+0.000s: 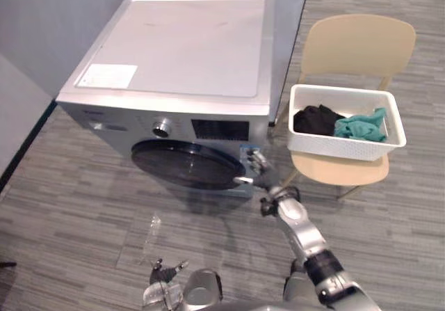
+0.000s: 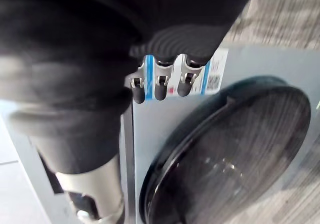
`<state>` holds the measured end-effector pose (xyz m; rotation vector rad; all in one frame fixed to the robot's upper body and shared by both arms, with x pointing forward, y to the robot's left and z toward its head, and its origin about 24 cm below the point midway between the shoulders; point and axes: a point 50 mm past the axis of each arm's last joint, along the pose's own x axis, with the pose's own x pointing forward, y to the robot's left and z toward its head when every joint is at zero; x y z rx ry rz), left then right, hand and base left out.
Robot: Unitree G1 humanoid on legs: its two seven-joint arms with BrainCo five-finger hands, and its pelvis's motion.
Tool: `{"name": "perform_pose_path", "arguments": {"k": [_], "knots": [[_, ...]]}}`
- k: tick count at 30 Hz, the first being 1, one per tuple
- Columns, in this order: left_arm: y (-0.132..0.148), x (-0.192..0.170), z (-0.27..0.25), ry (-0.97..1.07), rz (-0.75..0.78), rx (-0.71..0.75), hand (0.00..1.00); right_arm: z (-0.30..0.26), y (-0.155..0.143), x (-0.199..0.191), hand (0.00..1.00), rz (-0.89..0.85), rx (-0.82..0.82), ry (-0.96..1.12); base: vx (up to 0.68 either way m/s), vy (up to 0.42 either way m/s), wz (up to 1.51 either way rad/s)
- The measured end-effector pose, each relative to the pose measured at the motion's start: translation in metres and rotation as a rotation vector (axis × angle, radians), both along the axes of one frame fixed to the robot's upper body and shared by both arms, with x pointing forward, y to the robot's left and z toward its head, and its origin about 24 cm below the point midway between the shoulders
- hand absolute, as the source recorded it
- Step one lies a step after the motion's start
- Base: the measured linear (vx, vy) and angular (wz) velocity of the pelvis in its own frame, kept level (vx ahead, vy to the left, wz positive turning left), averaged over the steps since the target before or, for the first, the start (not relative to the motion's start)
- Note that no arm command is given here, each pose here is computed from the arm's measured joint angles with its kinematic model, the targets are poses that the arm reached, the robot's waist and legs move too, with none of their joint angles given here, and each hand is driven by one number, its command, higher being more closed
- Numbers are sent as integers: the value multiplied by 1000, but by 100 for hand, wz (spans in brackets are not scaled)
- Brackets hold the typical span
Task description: Pick up the laundry basket with both hands and put the clothes into the washing machine.
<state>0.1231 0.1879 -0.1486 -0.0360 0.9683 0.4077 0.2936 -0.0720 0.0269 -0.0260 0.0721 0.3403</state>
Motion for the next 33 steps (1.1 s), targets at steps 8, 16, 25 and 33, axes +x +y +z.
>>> {"name": "perform_pose_path", "arguments": {"k": [8, 16, 25, 33], "knots": [[4, 18, 8, -57, 34, 39, 0, 23, -11, 21, 0, -91, -139, -113, -98, -68, 16], [8, 40, 19, -137, 20, 69, 0, 74, -47, 78, 0, -236, -426, -248, -142, -47, 5], [11, 48, 25, -183, 36, 65, 0, 155, -89, 118, 0, -449, -630, -369, -43, -1, 5], [5, 61, 30, -225, 62, 41, 0, 183, -111, 125, 0, -548, -554, -357, -6, 5, 9]]}}
